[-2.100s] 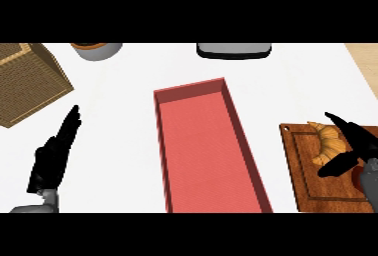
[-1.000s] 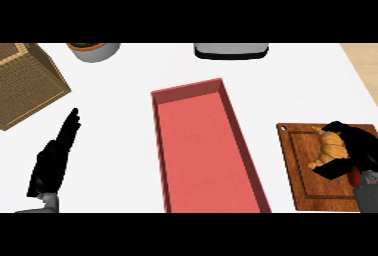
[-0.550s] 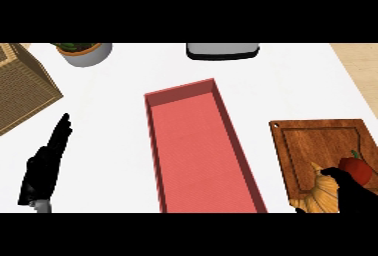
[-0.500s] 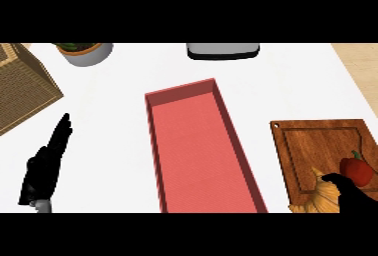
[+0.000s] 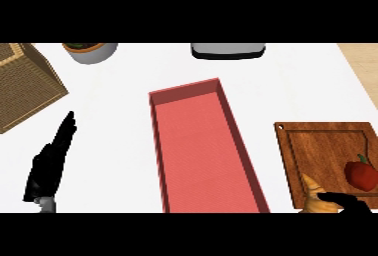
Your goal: Pick the croissant from the cutting board and place it in the cardboard box
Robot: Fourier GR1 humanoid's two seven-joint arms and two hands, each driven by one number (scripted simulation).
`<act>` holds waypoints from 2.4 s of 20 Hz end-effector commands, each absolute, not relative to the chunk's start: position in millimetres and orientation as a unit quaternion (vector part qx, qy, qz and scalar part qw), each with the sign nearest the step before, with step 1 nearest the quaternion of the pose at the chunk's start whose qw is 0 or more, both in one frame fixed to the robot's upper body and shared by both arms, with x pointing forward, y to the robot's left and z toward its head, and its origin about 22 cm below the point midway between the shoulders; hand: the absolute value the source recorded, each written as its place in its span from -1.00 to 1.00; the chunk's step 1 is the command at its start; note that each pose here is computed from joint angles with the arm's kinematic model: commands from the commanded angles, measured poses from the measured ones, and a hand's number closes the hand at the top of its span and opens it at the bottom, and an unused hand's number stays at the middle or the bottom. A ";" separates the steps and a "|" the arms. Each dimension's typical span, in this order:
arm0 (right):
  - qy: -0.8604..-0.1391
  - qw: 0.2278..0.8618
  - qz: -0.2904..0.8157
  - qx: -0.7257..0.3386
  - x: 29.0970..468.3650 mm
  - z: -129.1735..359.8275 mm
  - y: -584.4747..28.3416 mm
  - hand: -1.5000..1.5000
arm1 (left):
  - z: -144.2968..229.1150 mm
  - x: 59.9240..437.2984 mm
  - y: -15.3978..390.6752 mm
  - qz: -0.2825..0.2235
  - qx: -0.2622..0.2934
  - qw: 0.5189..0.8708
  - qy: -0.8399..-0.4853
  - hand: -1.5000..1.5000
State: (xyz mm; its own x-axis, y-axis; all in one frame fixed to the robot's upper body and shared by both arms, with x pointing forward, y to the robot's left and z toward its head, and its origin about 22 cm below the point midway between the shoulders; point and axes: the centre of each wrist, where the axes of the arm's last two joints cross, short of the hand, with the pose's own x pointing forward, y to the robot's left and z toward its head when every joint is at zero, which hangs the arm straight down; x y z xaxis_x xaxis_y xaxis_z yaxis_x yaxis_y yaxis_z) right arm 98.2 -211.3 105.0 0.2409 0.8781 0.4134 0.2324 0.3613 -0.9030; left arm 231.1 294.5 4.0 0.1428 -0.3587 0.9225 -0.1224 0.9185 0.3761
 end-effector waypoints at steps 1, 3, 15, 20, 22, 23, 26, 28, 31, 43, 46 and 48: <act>-0.651 0.573 0.209 -0.452 81.3 150.7 -194.8 1.00 | 3.6 235.2 296.8 -0.088 0.179 0.730 -0.654 0.00; -0.662 0.567 0.219 -0.439 80.7 159.1 -190.4 1.00 | 3.2 236.1 284.2 -0.085 0.174 0.731 -0.654 0.00; -0.662 0.572 0.219 -0.432 142.1 203.3 -123.1 1.00 | 14.1 244.1 280.7 -0.099 0.176 0.727 -0.656 0.00; -0.641 0.597 0.233 -0.422 206.8 193.8 -100.1 1.00 | 15.0 242.6 275.8 -0.093 0.169 0.729 -0.657 0.00; -0.631 0.610 0.249 -0.409 221.8 189.9 -88.2 1.00 | 31.4 250.8 297.4 -0.098 0.172 0.724 -0.660 0.00; -0.628 0.614 0.250 -0.408 229.2 178.8 -81.6 1.00 | 2.7 244.6 282.3 -0.094 0.172 0.725 -0.660 0.00; -0.612 0.629 0.255 -0.406 243.3 174.1 -66.2 1.00 | 21.5 237.1 275.2 -0.098 0.168 0.726 -0.660 0.00; -0.598 0.634 0.271 -0.409 259.5 146.9 -60.4 1.00 | 17.9 242.9 280.6 -0.096 0.171 0.721 -0.665 0.00; -0.576 0.652 0.271 -0.411 286.5 117.4 -70.2 1.00 | 7.7 227.5 280.4 -0.096 0.167 0.723 -0.664 0.00; -0.631 0.670 0.161 -0.356 325.8 105.2 -55.2 -1.00 | 19.2 244.8 284.7 -0.094 0.174 0.722 -0.663 0.00; -0.671 0.646 0.079 -0.356 325.7 105.2 -67.3 -1.00 | 18.4 252.8 284.9 -0.094 0.169 0.729 -0.657 0.00; -0.685 0.636 0.020 -0.353 330.3 126.4 -73.2 -1.00 | 19.5 253.3 282.0 -0.097 0.166 0.731 -0.654 0.00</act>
